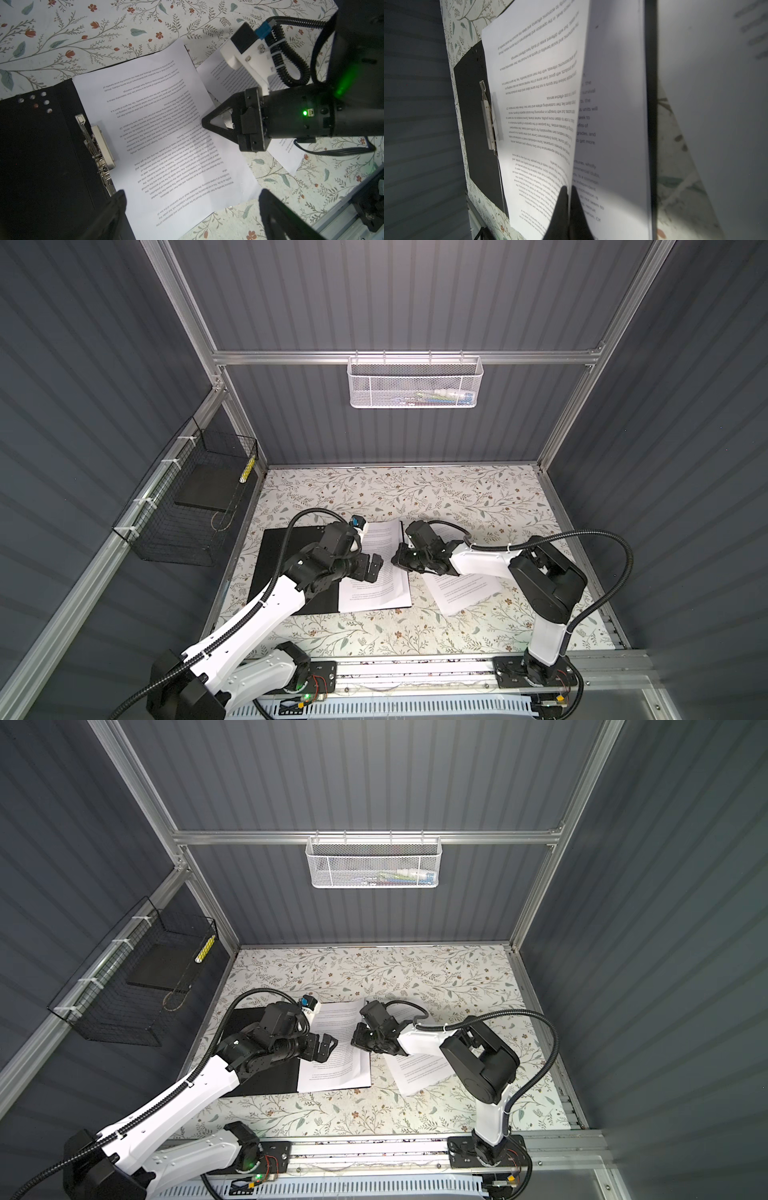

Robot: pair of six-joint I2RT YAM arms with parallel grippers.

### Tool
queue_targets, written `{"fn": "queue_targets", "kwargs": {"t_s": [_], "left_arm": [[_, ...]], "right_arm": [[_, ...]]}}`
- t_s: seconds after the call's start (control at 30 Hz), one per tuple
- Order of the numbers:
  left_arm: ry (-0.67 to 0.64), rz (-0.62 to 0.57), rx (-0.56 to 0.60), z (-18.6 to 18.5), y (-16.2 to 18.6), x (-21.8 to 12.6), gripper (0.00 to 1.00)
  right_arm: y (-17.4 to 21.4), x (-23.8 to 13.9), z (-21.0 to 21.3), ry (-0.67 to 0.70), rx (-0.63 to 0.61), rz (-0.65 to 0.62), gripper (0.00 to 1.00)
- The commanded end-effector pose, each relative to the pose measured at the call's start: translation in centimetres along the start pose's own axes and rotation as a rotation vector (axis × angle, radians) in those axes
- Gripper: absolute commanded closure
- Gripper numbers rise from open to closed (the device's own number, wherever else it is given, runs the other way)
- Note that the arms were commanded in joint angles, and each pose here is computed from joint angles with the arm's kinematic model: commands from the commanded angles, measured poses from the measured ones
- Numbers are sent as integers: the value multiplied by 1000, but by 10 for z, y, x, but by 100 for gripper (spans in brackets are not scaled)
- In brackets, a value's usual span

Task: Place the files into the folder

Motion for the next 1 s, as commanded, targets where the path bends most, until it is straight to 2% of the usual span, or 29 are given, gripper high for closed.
{"fn": "queue_targets", "kwargs": {"t_s": [0.0, 0.3, 0.63, 0.83, 0.97], "left_arm": [[6, 15, 10, 1, 4, 4, 0], [7, 17, 10, 1, 5, 4, 0], [14, 9, 9, 0, 3, 2, 0], [13, 6, 6, 1, 1, 1, 0], [18, 3, 4, 0, 0, 1, 0]], "right_arm": [[-2, 3, 7, -12, 1, 2, 98], [-1, 3, 6, -13, 2, 2, 92], [-2, -13, 11, 5, -26, -31, 49], [12, -27, 1, 75, -1, 11, 35], [27, -34, -9, 128, 1, 66, 30]]}}
Point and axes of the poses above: each gripper's point midway between its finger pads, its own x axis out along the fingers, its own z axis along the line the jaws close on, y = z × x, the point moved 1 cm from there along -x, back along the fingers, and after that the axes turned 12 degrees about -x, right-handed, at the moved point
